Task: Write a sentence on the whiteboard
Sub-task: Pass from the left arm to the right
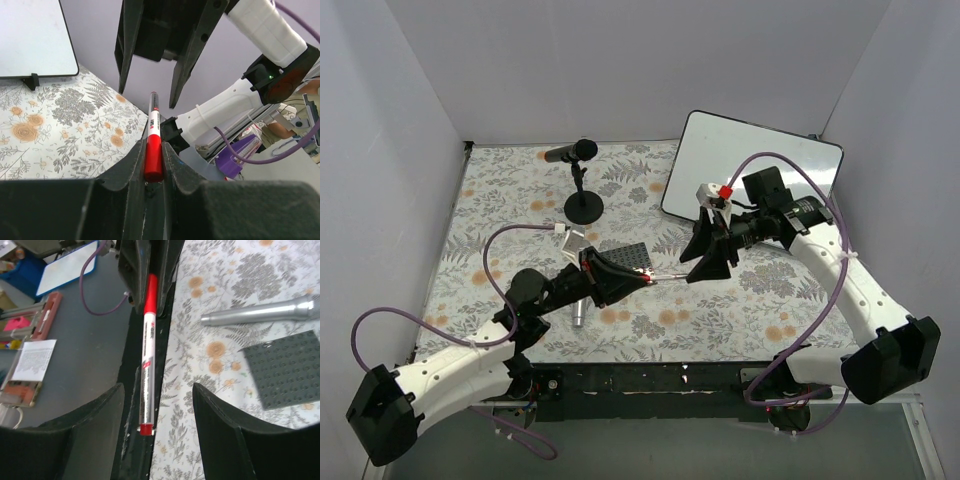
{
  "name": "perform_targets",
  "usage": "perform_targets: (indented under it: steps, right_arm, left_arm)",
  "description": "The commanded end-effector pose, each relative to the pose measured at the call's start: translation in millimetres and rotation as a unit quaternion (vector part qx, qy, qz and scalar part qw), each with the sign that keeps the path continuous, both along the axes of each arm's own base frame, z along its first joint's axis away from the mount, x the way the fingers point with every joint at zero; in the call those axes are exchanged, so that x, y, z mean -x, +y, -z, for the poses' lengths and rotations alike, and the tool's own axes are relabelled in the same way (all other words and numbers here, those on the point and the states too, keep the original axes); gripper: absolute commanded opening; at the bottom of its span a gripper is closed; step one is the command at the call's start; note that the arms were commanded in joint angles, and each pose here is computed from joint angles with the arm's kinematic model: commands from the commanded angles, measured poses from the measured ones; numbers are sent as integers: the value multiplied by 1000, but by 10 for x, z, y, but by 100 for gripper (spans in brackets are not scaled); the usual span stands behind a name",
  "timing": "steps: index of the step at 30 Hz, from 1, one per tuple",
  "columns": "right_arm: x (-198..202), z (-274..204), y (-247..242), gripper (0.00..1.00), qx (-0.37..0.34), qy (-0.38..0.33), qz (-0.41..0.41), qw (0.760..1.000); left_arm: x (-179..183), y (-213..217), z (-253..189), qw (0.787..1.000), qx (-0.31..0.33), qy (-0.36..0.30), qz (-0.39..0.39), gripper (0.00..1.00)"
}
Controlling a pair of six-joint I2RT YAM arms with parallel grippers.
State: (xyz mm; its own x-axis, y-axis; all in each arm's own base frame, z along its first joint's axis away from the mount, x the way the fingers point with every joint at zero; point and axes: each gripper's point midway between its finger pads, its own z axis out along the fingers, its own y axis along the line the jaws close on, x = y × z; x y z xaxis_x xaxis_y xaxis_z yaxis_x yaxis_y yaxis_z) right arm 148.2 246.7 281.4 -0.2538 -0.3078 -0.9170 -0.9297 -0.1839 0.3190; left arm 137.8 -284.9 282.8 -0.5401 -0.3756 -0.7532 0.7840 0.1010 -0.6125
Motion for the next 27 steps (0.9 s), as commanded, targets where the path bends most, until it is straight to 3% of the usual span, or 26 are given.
perform_targets:
  steps: [1, 3, 16, 27]
  right_arm:
    - [106, -52, 39, 64, -47, 56, -16, 997]
    - [123, 42, 41, 63, -35, 88, -5, 995]
    - [57, 71, 161, 48, -22, 111, -10, 993]
    - [90, 141, 280, 13, -11, 131, -33, 991]
  left_arm:
    - [-69, -27, -284, 999, 27, -26, -12, 0]
    - [-88, -66, -279, 999, 24, -26, -8, 0]
    - [-157, -152, -238, 1000, 18, -18, -5, 0]
    - [-217, -243, -168, 1000, 8, -18, -3, 0]
